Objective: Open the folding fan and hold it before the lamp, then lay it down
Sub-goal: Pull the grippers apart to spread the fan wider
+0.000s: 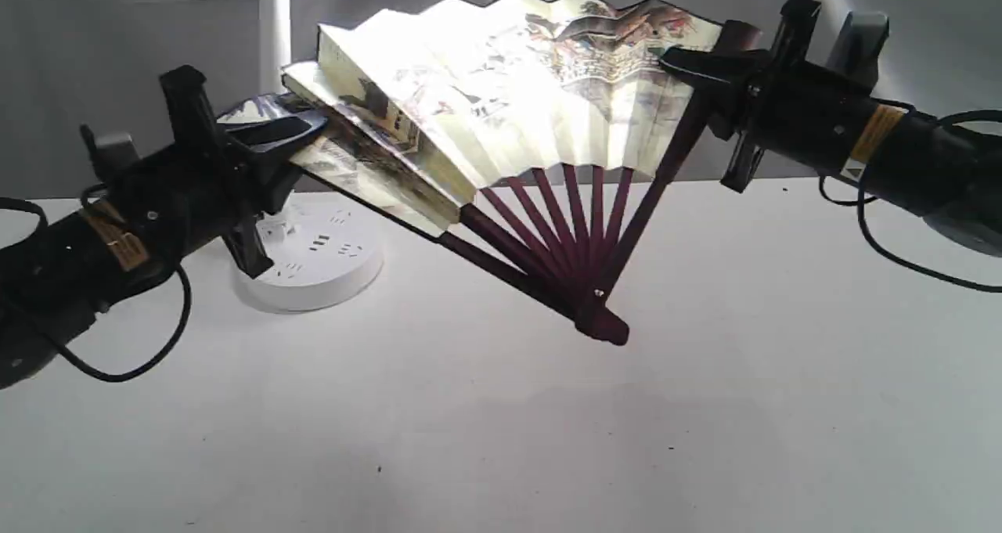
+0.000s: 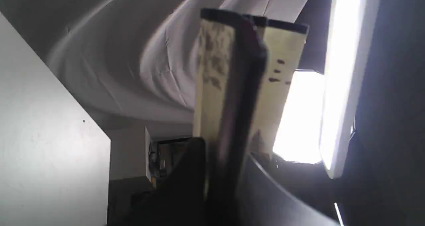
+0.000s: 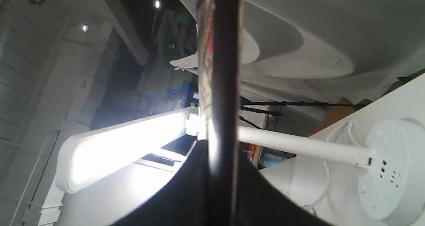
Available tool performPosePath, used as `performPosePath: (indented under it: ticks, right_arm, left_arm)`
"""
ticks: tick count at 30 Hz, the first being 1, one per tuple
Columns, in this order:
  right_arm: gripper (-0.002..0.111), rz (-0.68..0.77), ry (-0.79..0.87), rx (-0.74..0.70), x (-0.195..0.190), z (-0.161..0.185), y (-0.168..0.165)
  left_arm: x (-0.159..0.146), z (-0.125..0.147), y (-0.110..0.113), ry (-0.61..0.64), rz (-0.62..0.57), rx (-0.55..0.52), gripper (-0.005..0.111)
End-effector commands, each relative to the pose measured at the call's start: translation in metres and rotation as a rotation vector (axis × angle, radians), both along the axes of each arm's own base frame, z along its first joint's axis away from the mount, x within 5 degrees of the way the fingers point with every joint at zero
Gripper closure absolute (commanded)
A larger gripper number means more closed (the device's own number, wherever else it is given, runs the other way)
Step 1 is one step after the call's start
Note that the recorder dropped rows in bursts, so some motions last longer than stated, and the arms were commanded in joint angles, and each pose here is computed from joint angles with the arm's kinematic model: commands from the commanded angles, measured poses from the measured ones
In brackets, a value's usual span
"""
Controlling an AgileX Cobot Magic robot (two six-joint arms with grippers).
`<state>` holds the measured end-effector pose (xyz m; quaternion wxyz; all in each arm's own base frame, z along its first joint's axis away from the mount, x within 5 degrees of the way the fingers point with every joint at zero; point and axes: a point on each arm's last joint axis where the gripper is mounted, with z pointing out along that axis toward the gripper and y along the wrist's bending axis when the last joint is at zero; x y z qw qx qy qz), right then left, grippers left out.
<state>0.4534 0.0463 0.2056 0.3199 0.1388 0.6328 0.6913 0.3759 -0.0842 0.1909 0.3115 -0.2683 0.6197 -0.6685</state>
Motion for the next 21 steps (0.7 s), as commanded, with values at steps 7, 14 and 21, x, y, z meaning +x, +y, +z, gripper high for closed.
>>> performPosePath:
  ticks: [7,14,21]
  right_arm:
    - [0.108,-0.034,-0.004,-0.044,0.003,0.003,-0.005]
    - [0.108,-0.153,0.105,-0.098,0.008,-0.013,-0.012]
    - [0.108,-0.184,0.214,-0.112,-0.002,-0.043,-0.023]
  left_arm:
    - [-0.009,0.045,0.009,-0.082,-0.040,-0.109,0.107]
    - [-0.010,0.045,0.008,-0.062,-0.054,-0.122,0.107]
    - [-0.009,0.042,0.008,-0.042,-0.048,-0.092,0.107]
